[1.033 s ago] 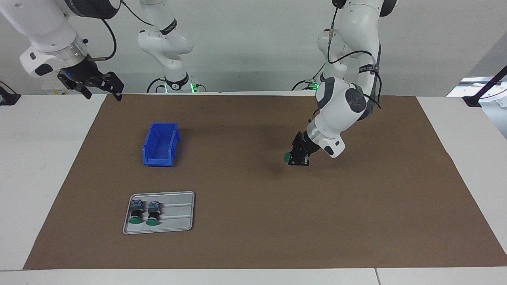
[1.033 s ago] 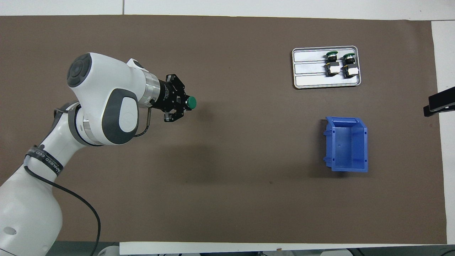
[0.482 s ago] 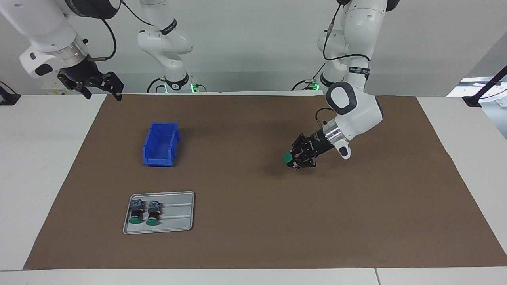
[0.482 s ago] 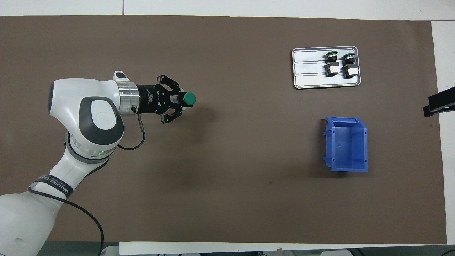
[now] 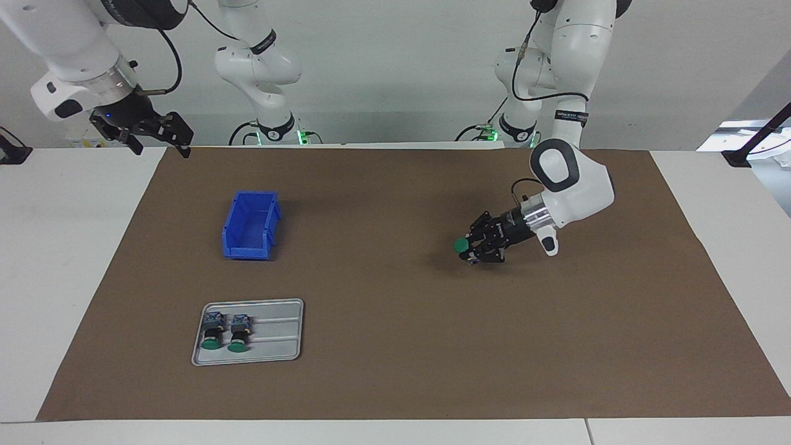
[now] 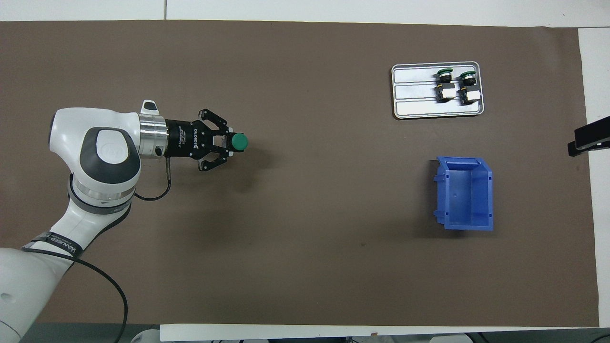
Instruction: Place and press button with both arms
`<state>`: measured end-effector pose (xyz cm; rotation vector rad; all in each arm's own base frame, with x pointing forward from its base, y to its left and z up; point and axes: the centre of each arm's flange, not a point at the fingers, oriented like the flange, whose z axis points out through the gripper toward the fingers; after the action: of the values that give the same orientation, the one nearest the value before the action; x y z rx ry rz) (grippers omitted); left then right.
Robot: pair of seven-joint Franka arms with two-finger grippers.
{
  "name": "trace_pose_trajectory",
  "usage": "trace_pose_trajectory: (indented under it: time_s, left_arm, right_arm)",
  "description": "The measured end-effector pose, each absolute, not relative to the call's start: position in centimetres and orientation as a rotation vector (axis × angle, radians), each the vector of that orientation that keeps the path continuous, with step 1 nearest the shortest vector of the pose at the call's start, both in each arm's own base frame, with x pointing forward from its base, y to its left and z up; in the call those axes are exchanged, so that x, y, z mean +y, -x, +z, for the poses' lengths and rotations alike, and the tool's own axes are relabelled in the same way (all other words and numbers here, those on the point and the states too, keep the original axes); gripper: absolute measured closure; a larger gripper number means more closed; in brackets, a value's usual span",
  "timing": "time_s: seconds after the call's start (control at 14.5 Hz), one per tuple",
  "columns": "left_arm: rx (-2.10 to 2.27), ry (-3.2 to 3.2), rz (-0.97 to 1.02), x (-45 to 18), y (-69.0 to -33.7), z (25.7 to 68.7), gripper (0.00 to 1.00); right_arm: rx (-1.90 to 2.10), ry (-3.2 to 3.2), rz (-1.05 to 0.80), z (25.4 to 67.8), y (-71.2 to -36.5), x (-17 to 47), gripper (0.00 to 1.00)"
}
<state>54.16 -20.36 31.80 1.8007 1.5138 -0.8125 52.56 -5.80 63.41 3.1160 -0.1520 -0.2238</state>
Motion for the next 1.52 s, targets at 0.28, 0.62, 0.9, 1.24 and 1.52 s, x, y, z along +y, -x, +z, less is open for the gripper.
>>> trace_pose_trajectory:
  time_s: [0.28, 0.62, 0.9, 1.24, 1.52]
  left_arm:
    - [1.481, -1.782, -0.891, -19.0, -55.0, 29.8, 0.67]
    - [1.537, -1.605, -0.944, -16.4, -56.2, 28.0, 0.67]
    - [1.473, -1.551, -0.992, -16.5, -55.7, 26.5, 0.67]
    - [1.434, -1.432, -1.024, -17.0, -54.8, 24.6, 0.67]
    - [1.433, -1.366, -1.041, -17.5, -53.6, 23.4, 0.67]
  right_arm:
    - [-0.152, -3.116, -0.224, 63.4, -52.6, -5.8, 0.01]
    - [-0.152, -3.116, -0.224, 63.4, -52.6, -5.8, 0.01]
    - [-0.152, -3.116, -0.224, 63.4, -52.6, -5.8, 0.01]
    - [-0.152, -3.116, -0.224, 63.4, -52.6, -5.8, 0.01]
    - [-0.152, -3.116, -0.224, 63.4, -52.6, -5.8, 0.01]
